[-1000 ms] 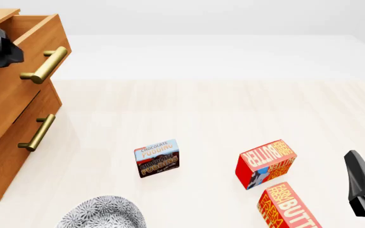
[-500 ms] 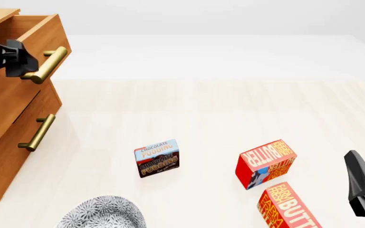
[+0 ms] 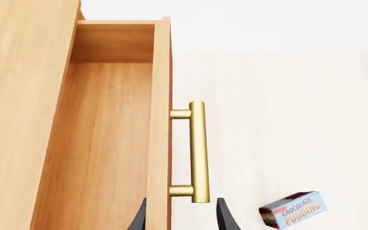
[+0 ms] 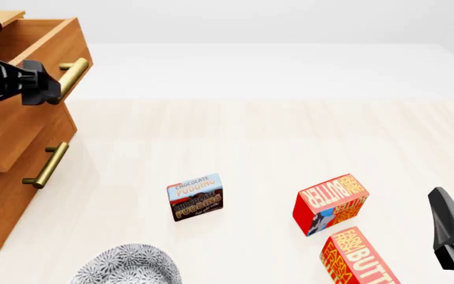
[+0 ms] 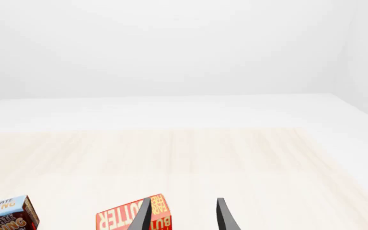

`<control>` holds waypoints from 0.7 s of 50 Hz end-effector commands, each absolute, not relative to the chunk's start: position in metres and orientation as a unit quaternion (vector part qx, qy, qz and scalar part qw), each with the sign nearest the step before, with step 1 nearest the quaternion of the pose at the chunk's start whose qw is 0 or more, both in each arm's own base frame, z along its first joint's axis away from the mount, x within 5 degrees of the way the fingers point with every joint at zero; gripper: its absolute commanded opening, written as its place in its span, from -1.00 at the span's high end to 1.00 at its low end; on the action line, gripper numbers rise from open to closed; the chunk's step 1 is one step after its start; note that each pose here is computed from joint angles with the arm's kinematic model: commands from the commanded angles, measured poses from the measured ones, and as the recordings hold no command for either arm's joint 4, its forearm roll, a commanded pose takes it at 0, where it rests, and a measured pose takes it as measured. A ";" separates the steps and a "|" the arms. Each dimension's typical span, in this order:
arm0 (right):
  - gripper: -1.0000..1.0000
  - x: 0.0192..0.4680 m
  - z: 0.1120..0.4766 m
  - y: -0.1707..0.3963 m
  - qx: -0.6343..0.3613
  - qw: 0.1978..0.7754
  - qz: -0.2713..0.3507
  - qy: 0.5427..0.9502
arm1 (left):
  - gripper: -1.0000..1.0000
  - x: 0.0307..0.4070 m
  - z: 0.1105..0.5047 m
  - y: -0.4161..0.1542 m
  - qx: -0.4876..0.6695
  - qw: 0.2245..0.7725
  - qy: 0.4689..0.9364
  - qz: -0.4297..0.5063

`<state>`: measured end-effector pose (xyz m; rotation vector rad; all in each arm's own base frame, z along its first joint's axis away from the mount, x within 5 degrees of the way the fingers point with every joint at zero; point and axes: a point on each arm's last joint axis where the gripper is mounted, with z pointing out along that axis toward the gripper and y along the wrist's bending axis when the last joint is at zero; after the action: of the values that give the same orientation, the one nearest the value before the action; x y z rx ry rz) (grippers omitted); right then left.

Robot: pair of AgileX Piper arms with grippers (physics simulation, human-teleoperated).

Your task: Put the chocolate pudding in the top drawer of the cabinet and close it.

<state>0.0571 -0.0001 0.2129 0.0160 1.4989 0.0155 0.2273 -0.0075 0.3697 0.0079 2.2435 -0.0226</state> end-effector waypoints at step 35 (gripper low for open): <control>-1.00 0.057 0.213 0.000 0.007 0.732 0.007 0.681 | -1.00 0.228 0.335 -0.039 0.062 0.396 0.915 -0.040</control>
<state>0.0571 -0.0001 0.2129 0.0159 1.4990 0.0154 0.2252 -0.0194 0.3690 0.0117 2.2080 -0.0406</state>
